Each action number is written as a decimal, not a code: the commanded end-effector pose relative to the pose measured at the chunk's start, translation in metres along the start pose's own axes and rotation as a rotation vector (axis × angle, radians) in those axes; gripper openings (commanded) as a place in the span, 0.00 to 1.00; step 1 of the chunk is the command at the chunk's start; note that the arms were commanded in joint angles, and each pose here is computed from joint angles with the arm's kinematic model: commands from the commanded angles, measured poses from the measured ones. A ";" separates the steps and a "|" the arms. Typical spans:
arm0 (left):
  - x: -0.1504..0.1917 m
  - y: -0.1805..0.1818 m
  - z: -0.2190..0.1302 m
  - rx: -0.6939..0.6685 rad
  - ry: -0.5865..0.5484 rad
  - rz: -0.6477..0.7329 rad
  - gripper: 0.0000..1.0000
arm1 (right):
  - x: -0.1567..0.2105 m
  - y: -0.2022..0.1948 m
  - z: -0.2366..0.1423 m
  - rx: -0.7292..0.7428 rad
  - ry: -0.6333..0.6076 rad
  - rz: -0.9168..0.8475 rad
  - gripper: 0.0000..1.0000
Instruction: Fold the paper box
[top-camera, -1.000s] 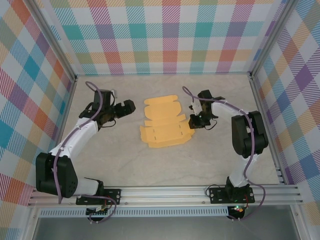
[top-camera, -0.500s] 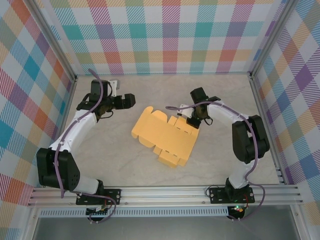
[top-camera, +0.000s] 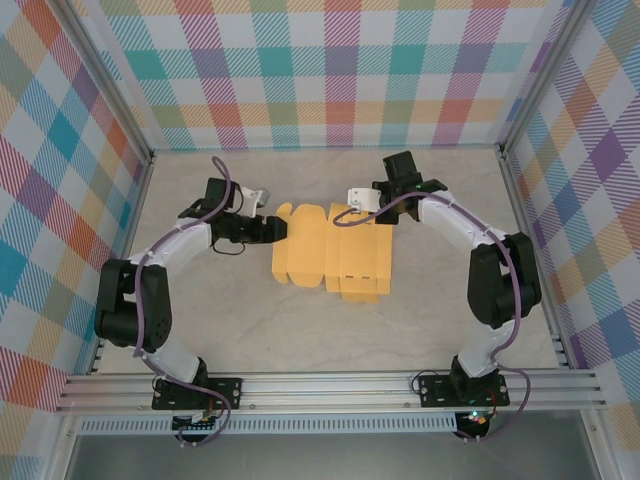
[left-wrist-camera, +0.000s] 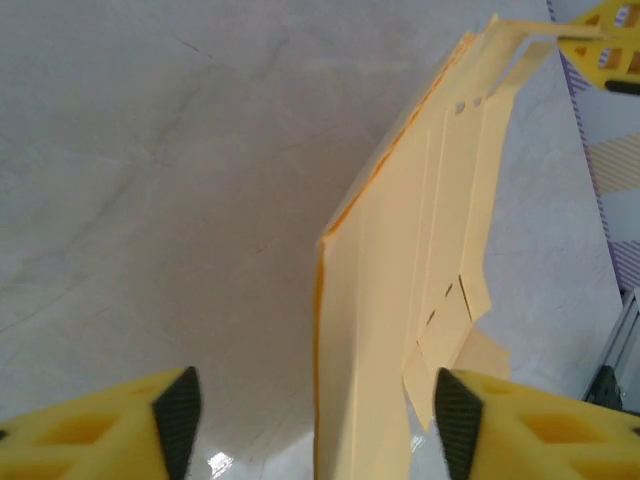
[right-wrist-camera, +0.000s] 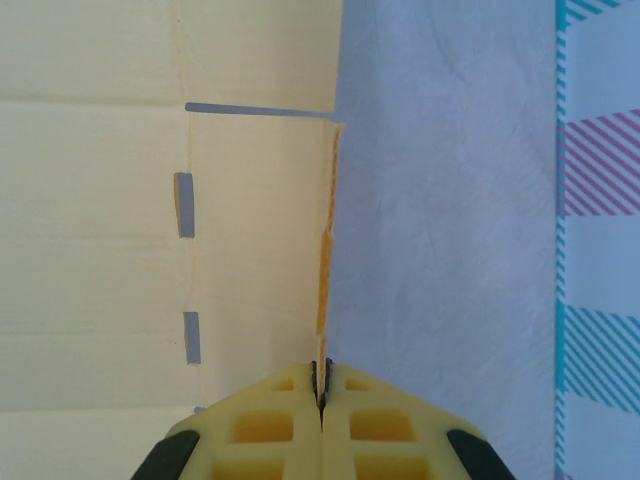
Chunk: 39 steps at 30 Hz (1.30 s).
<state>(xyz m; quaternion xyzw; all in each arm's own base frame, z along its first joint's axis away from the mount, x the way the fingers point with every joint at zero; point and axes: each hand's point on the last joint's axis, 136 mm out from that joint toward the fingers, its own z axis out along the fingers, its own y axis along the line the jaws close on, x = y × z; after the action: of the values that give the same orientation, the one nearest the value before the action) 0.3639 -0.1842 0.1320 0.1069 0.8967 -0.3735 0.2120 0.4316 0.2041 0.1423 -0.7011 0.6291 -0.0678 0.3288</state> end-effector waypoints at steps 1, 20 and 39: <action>-0.005 -0.015 0.008 0.086 0.036 0.009 0.45 | -0.024 -0.029 -0.014 0.088 -0.103 -0.049 0.01; -0.018 -0.051 -0.012 0.218 -0.106 0.141 0.00 | 0.024 -0.037 -0.093 -0.089 -0.487 0.944 0.58; -0.033 -0.101 -0.042 0.354 -0.194 0.196 0.00 | 0.027 0.007 -0.041 -0.456 -0.630 1.190 0.57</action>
<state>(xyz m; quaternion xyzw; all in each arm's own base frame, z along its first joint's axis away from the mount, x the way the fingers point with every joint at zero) 0.3530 -0.2184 0.2150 0.1727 0.7999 -0.4924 0.2965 0.4143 0.1484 0.1316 -0.2583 0.8288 0.3925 0.3038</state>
